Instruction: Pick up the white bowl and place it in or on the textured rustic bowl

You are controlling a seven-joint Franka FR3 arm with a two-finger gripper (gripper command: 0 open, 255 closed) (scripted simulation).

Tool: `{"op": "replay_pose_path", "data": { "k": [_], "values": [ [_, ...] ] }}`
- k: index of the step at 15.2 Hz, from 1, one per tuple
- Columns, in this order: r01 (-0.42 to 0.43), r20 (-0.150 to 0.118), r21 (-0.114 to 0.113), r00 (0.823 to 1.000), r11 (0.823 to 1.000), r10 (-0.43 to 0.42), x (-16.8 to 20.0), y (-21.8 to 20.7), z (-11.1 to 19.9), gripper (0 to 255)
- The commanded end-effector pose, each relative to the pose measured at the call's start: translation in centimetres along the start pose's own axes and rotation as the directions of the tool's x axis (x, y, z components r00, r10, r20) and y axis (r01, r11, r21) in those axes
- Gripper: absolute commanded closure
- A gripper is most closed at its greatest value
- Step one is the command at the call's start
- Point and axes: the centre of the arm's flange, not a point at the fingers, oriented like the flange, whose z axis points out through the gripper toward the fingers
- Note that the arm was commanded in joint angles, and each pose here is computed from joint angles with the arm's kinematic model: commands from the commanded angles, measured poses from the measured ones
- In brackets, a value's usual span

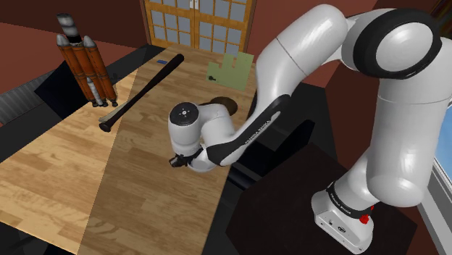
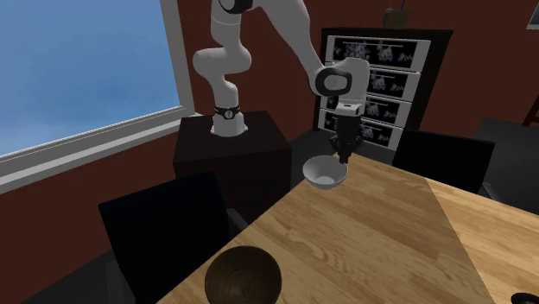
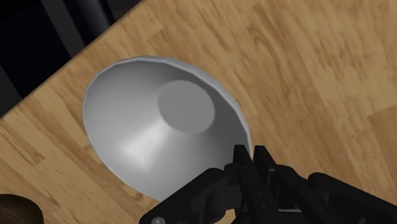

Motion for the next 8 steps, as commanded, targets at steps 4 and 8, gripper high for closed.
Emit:
{"op": "replay_pose_path", "data": {
  "k": [4, 8],
  "values": [
    [0.000, 0.000, 0.000, 1.000, 1.000, 0.000, 0.5, 0.4, -2.5, 255],
    [0.000, 0.000, 0.000, 1.000, 1.000, 0.000, 1.0, 0.6, -4.6, 255]
  ]
}}
